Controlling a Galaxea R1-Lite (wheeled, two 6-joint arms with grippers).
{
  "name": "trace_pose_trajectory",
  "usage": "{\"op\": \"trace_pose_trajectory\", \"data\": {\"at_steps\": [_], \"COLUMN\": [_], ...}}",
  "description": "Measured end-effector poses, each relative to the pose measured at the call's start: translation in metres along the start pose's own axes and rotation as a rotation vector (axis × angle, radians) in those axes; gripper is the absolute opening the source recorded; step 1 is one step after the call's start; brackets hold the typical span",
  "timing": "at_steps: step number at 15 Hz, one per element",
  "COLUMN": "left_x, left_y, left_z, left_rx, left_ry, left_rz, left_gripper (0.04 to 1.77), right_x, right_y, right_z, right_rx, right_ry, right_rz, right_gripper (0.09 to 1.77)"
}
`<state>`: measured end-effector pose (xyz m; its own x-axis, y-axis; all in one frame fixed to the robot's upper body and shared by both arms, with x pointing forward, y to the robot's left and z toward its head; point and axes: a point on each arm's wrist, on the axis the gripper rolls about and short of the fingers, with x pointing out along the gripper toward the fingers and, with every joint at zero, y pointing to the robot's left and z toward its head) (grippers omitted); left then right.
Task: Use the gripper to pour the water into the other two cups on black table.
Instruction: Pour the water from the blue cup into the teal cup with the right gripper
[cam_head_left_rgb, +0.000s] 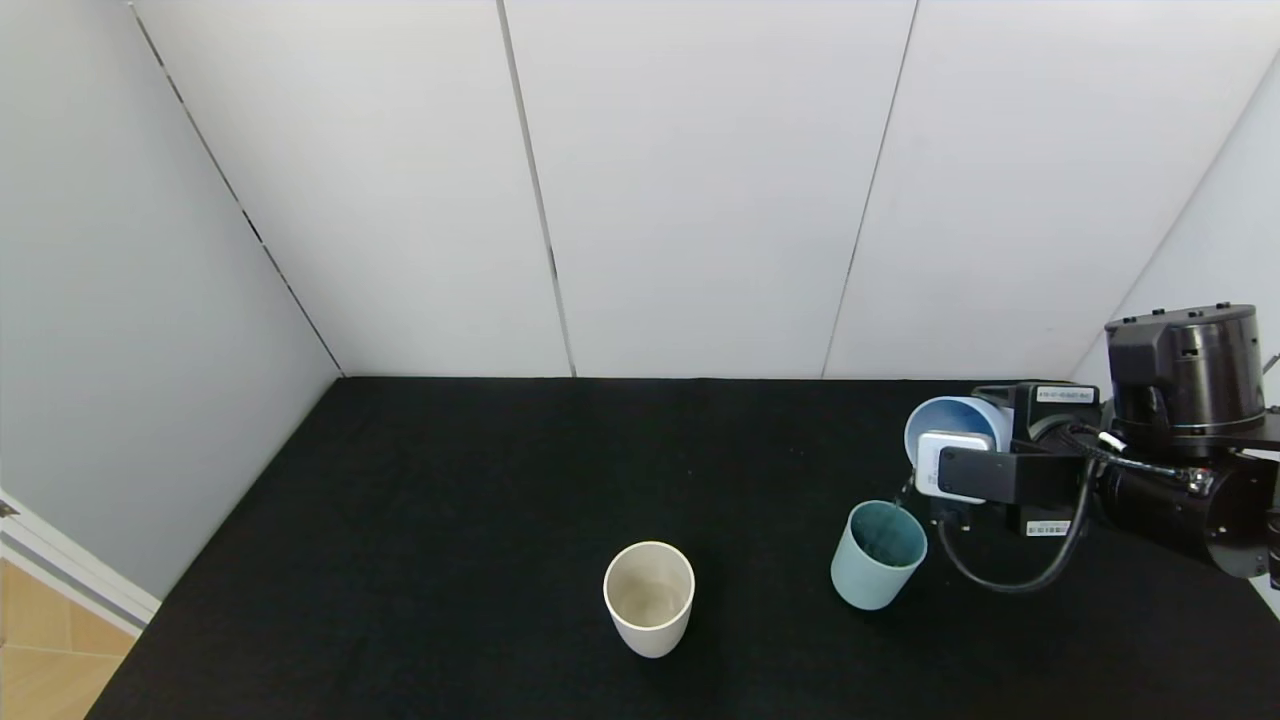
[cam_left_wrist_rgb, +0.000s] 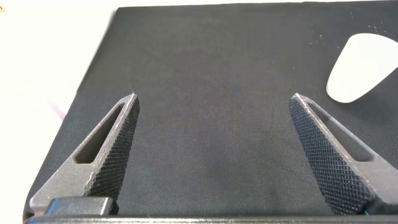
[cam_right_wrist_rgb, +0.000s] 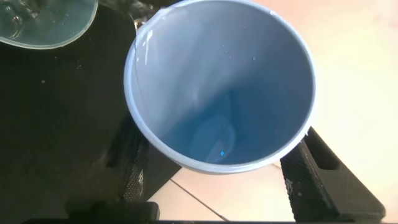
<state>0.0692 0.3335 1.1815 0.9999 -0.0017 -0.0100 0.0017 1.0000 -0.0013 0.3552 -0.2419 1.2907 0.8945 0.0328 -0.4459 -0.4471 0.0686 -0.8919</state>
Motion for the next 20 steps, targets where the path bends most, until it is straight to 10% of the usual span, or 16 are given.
{"op": "trace_pose_trajectory", "data": {"at_steps": [20], "left_x": [0.0], "left_y": [0.0], "left_z": [0.0], "left_rx": [0.0], "left_ry": [0.001], "left_rz": [0.0], "left_gripper": [1.72], "right_x": [-0.035], "right_y": [-0.017], "right_z": [0.029], "right_rx": [0.554], "right_ry": [-0.14], "right_rz": [0.22], "right_gripper": [1.25]}}
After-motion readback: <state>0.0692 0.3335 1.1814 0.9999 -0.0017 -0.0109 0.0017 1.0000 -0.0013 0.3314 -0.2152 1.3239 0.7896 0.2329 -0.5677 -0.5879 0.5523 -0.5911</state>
